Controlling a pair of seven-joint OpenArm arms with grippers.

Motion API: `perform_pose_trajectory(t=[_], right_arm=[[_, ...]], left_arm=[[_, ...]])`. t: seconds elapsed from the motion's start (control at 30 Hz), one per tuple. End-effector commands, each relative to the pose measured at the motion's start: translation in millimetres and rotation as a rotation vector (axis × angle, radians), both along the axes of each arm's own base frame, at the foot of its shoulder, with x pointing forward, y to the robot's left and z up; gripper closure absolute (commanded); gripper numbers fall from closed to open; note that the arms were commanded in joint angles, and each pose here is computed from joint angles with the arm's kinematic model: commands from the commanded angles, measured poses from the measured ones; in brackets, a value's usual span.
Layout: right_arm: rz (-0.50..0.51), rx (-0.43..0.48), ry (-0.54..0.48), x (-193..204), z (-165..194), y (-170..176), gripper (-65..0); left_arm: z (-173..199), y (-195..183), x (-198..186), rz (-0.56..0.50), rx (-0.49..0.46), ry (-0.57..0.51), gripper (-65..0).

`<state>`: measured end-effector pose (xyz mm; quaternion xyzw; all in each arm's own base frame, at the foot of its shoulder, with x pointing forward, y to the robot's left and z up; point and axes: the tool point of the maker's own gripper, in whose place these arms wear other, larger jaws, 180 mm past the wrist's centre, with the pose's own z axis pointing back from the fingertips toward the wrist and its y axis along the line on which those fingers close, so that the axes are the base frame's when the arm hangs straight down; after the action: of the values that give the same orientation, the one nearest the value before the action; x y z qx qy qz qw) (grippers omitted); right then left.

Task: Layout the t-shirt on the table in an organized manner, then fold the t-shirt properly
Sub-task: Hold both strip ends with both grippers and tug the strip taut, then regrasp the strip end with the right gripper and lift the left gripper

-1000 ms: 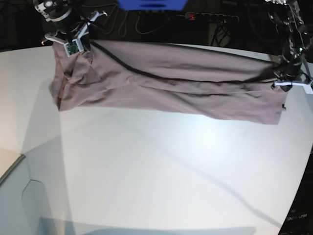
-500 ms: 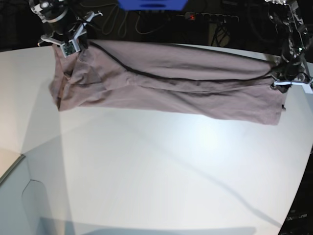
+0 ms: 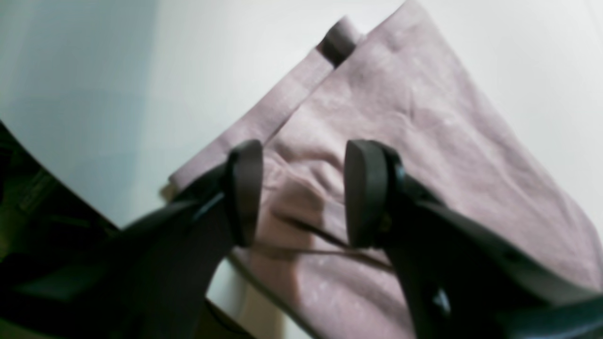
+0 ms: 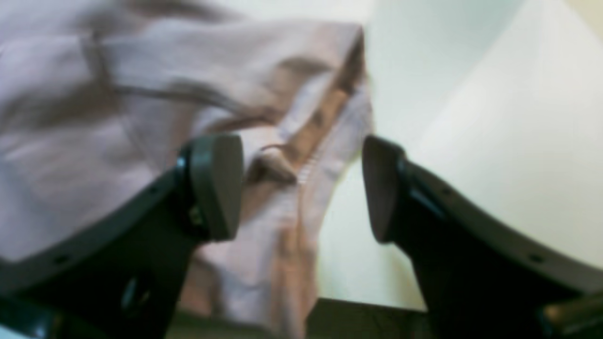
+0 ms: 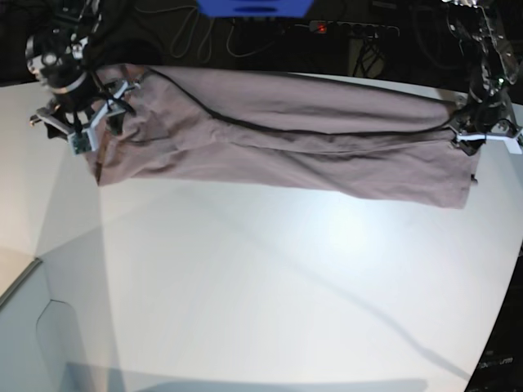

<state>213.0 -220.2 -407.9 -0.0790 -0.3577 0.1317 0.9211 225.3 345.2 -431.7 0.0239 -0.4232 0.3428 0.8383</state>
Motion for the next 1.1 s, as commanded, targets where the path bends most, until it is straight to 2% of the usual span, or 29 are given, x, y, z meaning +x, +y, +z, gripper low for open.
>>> perform_pose_trajectory(t=[0.0,0.27,0.4,0.47,0.67,0.8,0.97,1.07], right_arm=[[0.006,-0.003,-0.036,16.1,7.7,-4.8,-40.1],[-0.012,0.062,0.055,39.4,-29.2,-8.8,-35.3],[-0.015,0.089,0.084,41.1,-41.9,-6.2,-29.8],[-0.015,0.091,0.091,40.5,-44.4,-7.1,-25.0],[-0.015,0.088,0.087,40.8,-42.9,-7.6,-1.0],[-0.031,0.083,0.088,37.1,-42.4,-13.4,0.0],[-0.061,0.037,0.051,29.7,-24.7,-28.4,0.0],[-0.121,0.036,0.026,25.5,-15.4,-37.0,0.0]], left_arm=[[12.1,8.3,5.7,0.005,0.030,-0.034,-28.0],[12.2,7.9,6.0,0.002,0.030,-0.035,-28.0],[12.9,7.9,7.3,0.002,0.030,-0.038,-28.0],[12.9,7.9,7.3,0.002,0.030,-0.038,-28.0],[13.7,7.9,8.6,0.002,0.030,-0.041,-28.0],[13.7,7.9,8.6,0.002,0.030,-0.041,-28.0],[14.0,7.9,9.2,0.002,0.030,-0.043,-28.0],[14.7,7.9,10.5,0.002,0.030,-0.046,-28.0]])
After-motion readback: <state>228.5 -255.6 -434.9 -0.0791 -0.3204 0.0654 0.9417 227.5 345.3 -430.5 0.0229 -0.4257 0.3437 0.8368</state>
